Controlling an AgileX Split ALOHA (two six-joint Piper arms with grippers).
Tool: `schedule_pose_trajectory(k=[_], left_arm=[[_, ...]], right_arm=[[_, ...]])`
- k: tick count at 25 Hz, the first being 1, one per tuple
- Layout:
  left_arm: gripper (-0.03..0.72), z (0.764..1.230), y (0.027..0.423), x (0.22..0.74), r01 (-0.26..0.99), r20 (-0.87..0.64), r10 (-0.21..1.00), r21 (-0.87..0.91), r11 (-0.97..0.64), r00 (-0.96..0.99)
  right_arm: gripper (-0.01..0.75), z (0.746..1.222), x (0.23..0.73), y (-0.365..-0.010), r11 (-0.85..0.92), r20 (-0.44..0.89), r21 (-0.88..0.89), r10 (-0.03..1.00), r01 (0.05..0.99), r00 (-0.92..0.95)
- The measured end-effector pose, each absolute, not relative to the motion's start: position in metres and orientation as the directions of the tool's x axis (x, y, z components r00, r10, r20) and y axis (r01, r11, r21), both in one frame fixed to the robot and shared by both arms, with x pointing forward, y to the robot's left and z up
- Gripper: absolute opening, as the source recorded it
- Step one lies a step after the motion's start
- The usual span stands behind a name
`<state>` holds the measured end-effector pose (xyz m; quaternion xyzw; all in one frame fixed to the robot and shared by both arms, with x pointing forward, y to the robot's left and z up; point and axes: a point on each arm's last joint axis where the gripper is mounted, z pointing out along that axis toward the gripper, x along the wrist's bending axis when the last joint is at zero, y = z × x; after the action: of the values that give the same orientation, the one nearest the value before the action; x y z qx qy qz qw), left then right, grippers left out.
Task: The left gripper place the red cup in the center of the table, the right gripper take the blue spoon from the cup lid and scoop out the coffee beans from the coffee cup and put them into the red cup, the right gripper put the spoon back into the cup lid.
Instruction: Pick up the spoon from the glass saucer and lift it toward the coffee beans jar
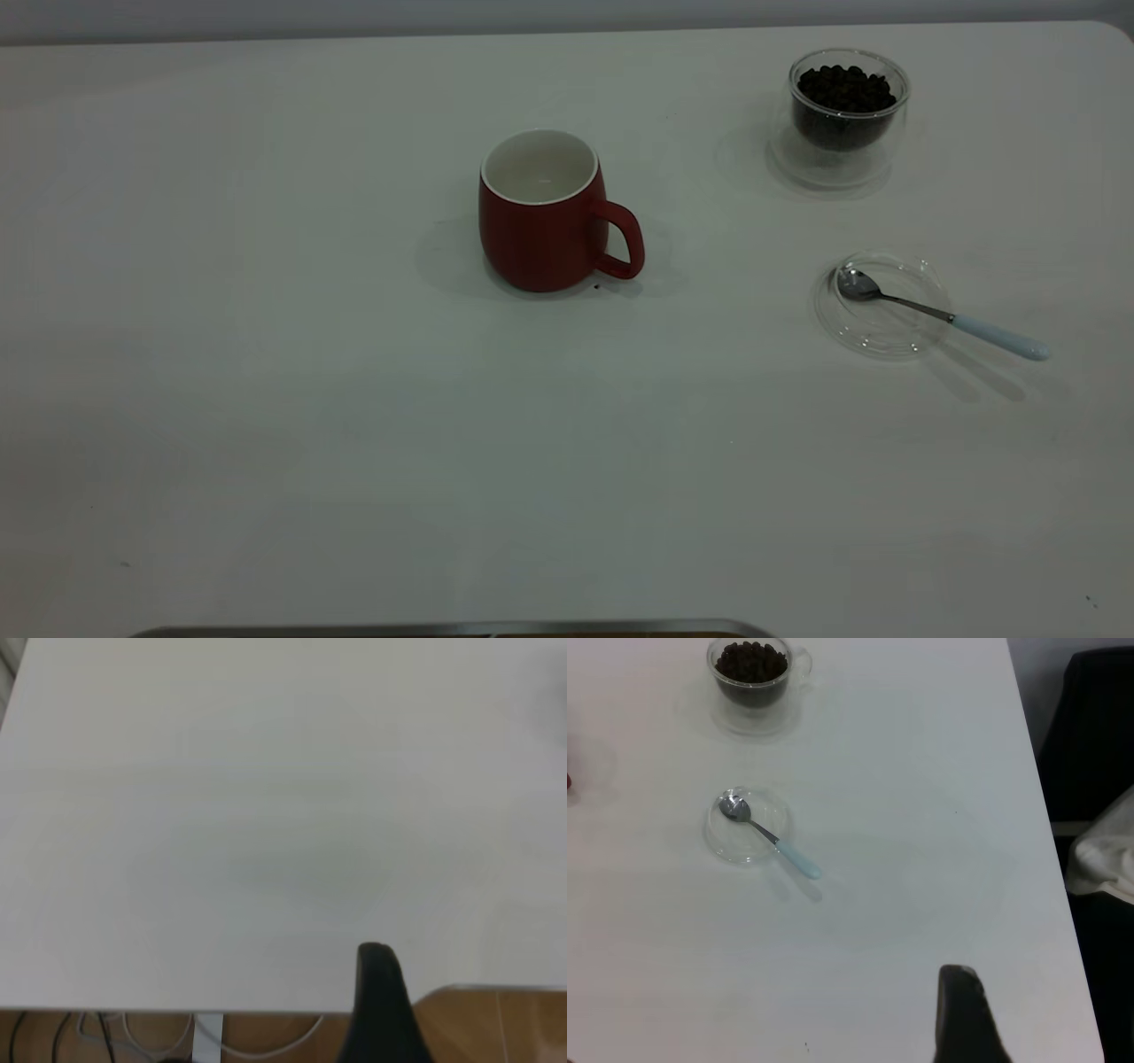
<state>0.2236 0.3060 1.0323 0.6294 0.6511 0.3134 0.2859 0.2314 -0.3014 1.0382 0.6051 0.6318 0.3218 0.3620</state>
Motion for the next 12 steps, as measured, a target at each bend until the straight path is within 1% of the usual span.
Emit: schedule_pose_trajectory(k=[12], left_arm=[[0.588,1.0321,0.3060,0.2219,0.631,0.019,0.999,0.776,0.014,-0.046]], right_arm=[[0.477,1.0382,0.2314,-0.3014,0.061,-0.068,0.845,0.998,0.532,-0.006]])
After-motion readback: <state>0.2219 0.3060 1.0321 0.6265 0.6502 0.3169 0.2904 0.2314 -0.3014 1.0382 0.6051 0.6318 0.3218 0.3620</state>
